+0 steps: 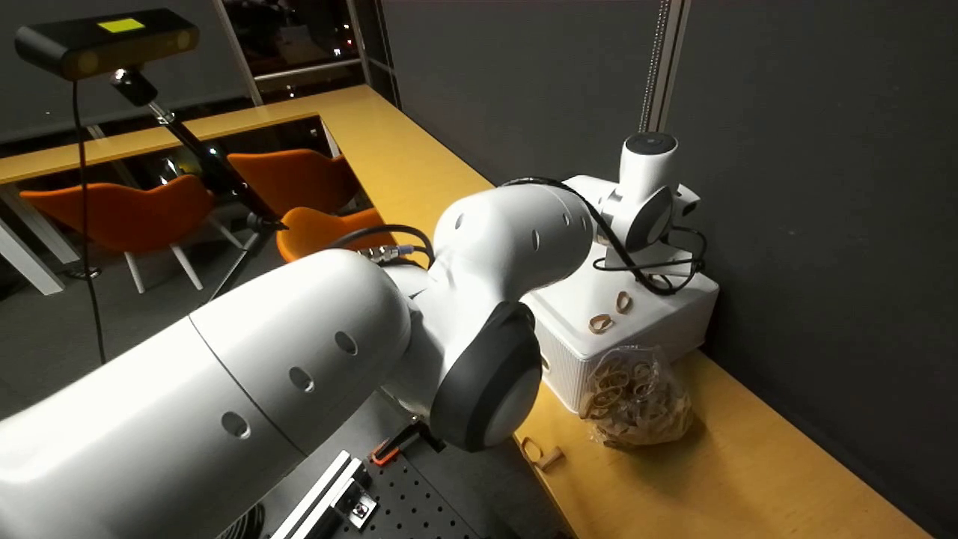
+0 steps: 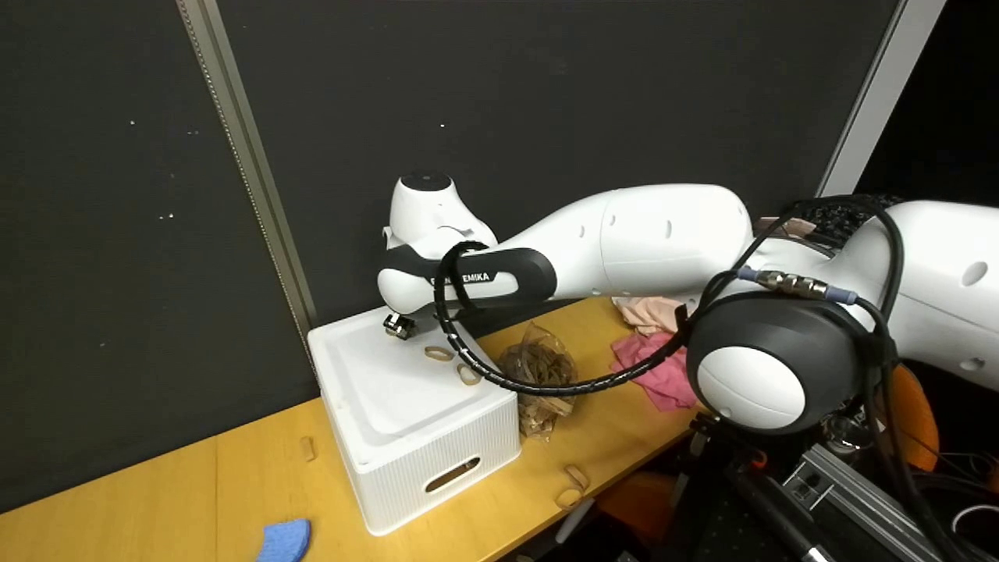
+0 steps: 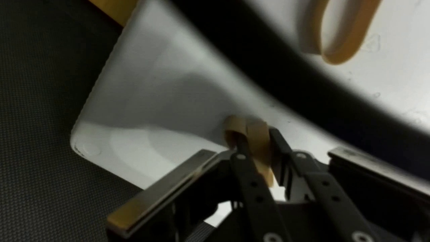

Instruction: Put some rubber bands from the top of the storage container in the plastic.

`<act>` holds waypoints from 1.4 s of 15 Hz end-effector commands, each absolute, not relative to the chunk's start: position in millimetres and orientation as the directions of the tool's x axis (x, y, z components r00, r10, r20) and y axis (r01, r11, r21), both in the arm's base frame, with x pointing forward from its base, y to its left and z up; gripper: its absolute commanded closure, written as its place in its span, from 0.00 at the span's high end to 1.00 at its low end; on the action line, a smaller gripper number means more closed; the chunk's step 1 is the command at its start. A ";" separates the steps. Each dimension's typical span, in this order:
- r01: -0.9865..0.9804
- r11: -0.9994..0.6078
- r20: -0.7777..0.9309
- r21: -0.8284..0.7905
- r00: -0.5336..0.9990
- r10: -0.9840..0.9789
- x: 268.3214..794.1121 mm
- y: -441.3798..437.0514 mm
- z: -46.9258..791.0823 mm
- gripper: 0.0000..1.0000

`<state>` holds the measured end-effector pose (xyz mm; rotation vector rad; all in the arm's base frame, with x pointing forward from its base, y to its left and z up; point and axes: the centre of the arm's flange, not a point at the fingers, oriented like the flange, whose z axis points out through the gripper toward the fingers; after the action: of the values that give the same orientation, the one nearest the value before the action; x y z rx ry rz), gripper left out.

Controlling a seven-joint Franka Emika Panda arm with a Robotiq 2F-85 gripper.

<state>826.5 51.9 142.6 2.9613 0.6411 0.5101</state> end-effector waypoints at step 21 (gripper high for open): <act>0.027 -0.984 0.055 0.176 0.998 0.037 742.8 96.8 243.8 0.01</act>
<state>810.6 97.4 215.7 2.9802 0.1802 0.1536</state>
